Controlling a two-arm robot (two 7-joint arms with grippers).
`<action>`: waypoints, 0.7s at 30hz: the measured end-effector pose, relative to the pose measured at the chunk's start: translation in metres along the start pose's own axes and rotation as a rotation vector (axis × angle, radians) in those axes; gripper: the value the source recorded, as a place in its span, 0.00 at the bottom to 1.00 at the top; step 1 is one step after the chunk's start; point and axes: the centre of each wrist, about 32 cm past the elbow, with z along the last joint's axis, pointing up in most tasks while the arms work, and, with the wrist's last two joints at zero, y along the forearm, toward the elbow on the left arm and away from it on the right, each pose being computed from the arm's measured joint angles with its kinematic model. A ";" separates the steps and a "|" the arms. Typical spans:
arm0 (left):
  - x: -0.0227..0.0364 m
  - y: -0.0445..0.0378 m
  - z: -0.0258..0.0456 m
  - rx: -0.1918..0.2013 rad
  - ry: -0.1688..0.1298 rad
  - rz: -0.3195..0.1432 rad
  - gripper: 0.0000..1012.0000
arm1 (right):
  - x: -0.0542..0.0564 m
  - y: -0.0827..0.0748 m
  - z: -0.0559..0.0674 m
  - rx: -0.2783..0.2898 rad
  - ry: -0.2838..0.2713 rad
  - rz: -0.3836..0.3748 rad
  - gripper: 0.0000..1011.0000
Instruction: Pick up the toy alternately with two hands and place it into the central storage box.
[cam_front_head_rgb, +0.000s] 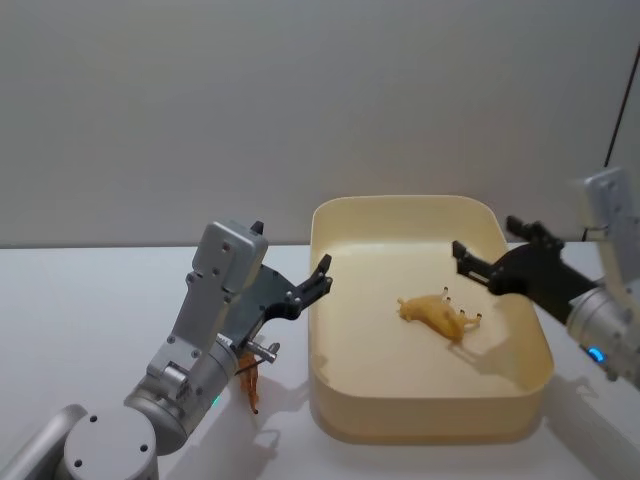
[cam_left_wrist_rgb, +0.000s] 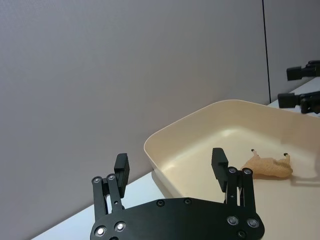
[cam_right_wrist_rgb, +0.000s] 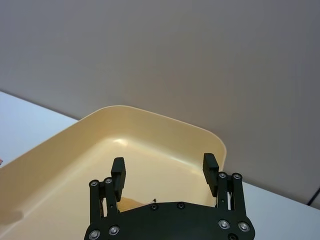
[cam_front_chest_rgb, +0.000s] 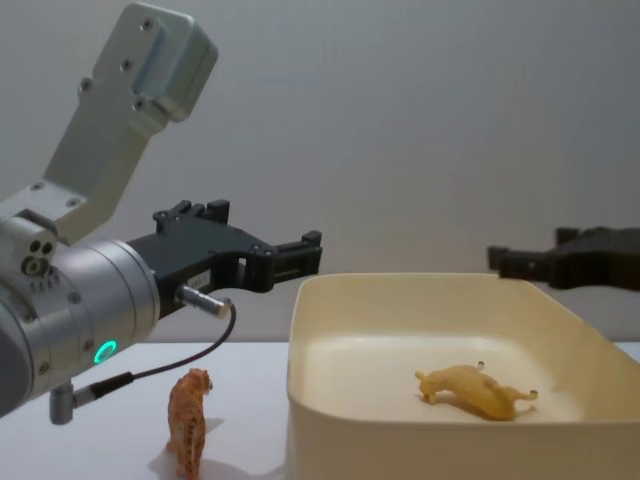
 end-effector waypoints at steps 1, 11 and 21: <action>0.0000 0.0000 0.0000 0.000 0.000 0.000 0.99 | 0.003 -0.003 0.001 0.007 0.003 -0.010 0.93; 0.0000 0.0000 0.0000 0.000 0.000 0.000 0.99 | 0.030 -0.032 0.005 0.037 0.023 -0.111 0.99; 0.0000 0.0000 0.0000 0.000 0.000 0.000 0.99 | 0.055 -0.069 -0.003 -0.007 0.019 -0.205 0.99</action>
